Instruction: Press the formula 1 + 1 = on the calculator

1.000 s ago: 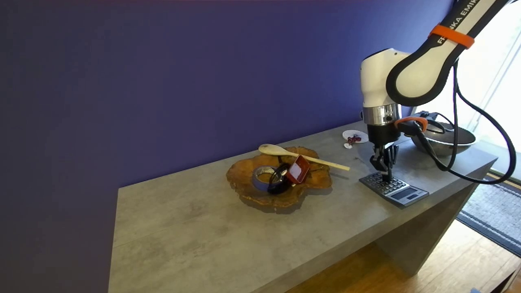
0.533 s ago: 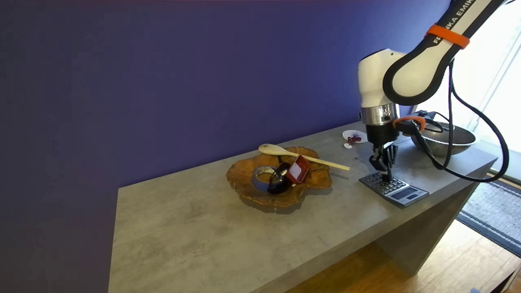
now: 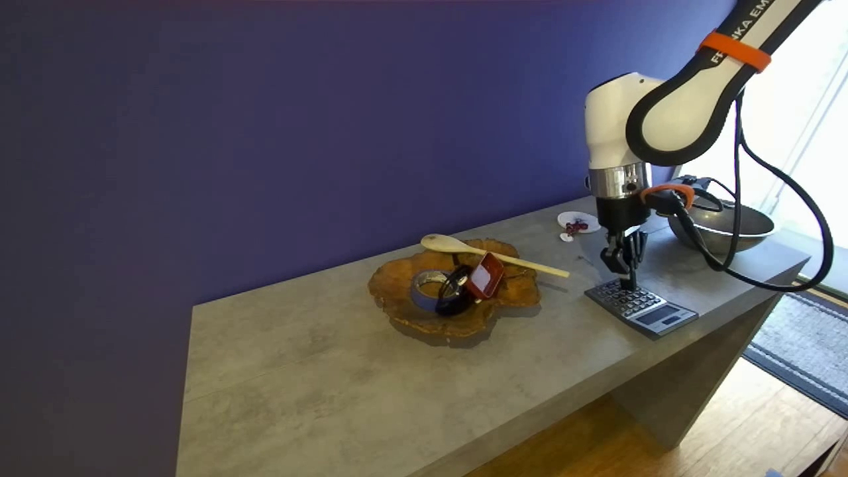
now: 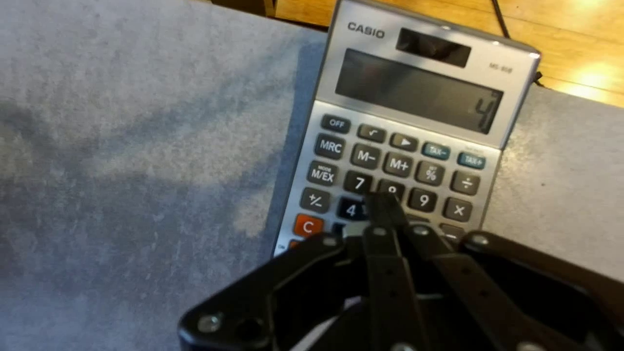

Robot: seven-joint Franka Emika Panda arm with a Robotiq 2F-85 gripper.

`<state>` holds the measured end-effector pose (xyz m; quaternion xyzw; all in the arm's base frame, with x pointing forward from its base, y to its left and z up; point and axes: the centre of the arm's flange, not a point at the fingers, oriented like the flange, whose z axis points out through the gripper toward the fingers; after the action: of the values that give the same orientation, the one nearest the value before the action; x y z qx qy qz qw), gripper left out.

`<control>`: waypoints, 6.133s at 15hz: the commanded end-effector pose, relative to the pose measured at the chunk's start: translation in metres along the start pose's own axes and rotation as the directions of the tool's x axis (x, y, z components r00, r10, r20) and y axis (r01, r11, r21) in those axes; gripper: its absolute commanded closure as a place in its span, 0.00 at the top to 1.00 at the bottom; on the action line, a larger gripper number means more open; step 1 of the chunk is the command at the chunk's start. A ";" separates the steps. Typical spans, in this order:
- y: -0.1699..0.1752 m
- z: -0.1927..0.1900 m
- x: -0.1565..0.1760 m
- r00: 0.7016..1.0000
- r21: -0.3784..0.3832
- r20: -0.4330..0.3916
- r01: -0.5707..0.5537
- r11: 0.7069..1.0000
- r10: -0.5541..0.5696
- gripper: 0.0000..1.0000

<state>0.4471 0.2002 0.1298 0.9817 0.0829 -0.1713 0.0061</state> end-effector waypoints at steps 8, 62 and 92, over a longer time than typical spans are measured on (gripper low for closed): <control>0.001 -0.028 -0.022 0.996 0.014 -0.083 0.016 1.000 -0.015 0.00; -0.012 0.001 0.025 0.995 0.000 -0.057 0.081 0.997 -0.081 0.00; -0.008 -0.005 0.024 0.998 -0.011 0.021 0.066 0.998 -0.066 0.00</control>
<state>0.4761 0.2224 0.1186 0.9730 0.1279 -0.1917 0.0131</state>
